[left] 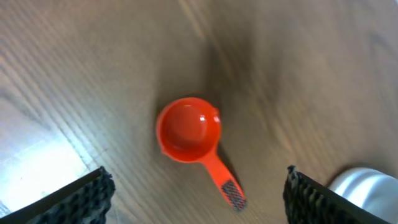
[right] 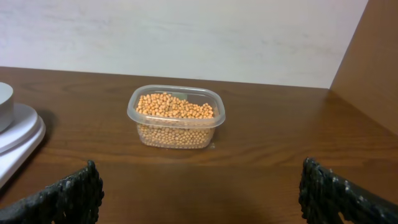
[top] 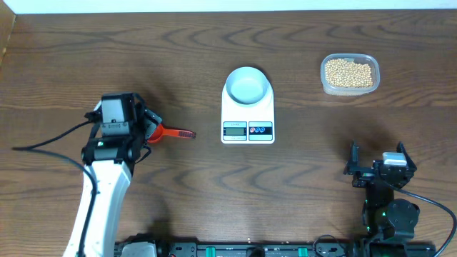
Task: Scoop item into bowl and weigh 50g on scale
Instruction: 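Move the left gripper to the red scoop's bowl and grasp it, then lift the red scoop with the left gripper and raise it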
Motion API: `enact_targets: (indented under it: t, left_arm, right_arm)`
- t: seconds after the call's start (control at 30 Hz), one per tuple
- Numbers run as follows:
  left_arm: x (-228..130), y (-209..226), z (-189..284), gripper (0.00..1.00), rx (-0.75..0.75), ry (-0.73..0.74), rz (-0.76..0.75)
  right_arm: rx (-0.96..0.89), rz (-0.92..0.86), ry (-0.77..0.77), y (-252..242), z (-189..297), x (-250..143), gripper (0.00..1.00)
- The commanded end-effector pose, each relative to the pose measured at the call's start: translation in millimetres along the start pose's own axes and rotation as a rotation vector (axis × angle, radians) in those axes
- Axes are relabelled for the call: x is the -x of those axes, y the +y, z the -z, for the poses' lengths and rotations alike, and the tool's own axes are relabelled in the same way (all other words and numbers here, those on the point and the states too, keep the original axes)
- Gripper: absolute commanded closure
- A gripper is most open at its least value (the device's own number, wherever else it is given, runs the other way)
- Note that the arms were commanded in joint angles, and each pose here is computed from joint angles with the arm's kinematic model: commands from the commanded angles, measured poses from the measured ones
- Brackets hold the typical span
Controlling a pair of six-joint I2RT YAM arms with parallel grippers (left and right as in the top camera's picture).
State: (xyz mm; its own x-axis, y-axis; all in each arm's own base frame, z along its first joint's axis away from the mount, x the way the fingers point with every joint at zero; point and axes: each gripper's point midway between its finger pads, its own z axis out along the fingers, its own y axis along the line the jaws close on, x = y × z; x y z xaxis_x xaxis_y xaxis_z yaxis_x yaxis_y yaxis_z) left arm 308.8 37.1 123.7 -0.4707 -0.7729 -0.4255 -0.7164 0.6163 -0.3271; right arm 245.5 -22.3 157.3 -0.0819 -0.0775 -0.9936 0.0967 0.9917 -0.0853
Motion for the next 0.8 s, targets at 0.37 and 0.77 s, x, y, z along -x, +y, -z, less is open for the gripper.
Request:
enact_targets:
  t: [0.37,0.77]
  left_arm:
    - [-15,25,-54,0.41,0.196,0.071,0.131]
    - [-29,29,-104,0.57,0.240,0.111,0.142]
  right_arm:
    - [-0.011,-0.015,0.003,-2,0,-1,0.01]
    - [-0.011,-0.015,0.003,-2,0,-1,0.01]
